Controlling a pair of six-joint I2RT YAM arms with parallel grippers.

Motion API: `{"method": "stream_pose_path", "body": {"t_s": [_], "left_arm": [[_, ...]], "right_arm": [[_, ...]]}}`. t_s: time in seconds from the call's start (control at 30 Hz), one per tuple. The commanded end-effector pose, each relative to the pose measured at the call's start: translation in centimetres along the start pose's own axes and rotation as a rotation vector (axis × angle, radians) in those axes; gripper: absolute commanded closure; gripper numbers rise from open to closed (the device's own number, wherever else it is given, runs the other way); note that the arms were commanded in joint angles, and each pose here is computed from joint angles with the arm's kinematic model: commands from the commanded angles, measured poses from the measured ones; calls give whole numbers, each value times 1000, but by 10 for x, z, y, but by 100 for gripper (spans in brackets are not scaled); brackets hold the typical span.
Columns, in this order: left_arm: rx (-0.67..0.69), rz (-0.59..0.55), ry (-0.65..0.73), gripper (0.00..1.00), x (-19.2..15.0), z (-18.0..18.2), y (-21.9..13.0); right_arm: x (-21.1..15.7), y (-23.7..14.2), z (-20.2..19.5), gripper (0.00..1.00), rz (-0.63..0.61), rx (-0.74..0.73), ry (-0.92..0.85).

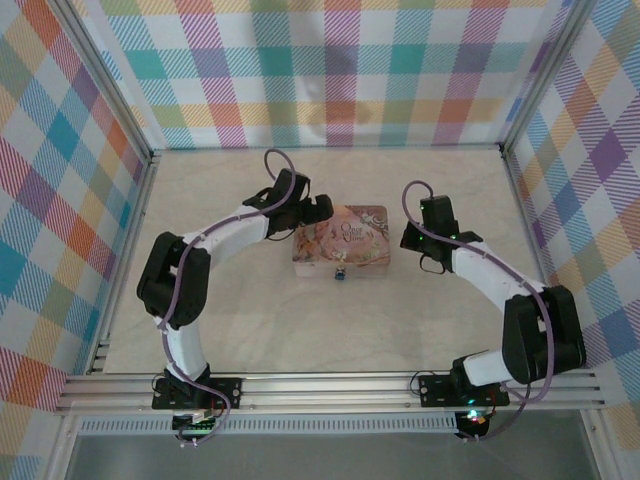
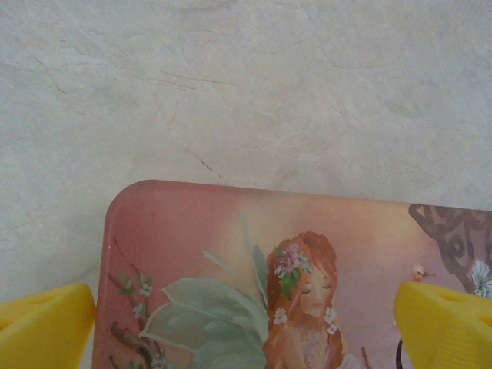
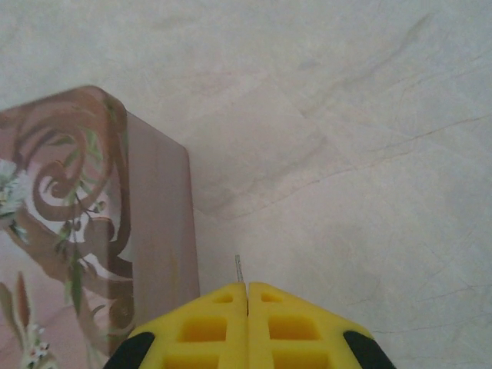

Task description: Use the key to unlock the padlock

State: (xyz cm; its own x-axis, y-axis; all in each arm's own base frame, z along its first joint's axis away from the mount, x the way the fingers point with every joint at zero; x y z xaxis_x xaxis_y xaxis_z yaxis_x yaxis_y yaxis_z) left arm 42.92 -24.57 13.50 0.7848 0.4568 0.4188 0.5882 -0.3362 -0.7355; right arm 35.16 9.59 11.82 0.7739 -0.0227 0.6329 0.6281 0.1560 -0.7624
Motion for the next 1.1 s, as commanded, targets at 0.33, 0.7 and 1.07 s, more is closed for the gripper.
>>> {"method": "stream_pose_path", "body": {"t_s": [0.33,0.7,1.07], "left_arm": [[-88,19,21,2,13,-29,11],[-75,-45,9,0,19,-14,-38],[-186,-20,13,4,-43,-1,-104]], "right_arm": [[-19,6,31,100,48,113,-28],[-28,0,35,100,64,148,-19],[-32,-5,51,100,64,199,-30]]}}
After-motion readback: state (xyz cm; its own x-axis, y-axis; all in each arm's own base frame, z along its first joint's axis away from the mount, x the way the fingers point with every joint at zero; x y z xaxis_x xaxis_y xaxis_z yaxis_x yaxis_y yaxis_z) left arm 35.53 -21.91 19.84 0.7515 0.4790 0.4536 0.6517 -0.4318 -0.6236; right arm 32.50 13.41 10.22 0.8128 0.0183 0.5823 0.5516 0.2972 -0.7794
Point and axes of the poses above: each hand's point on the last joint's axis, 136 mm out from that joint toward the fingers, its own y axis out along the fingers, its own z axis along the line the jaws close on, x = y × z, the point moved 2 cm from there along -y, back along the fingers, and after that the axes turned 13 degrees about -y, right-handed, at the moved point
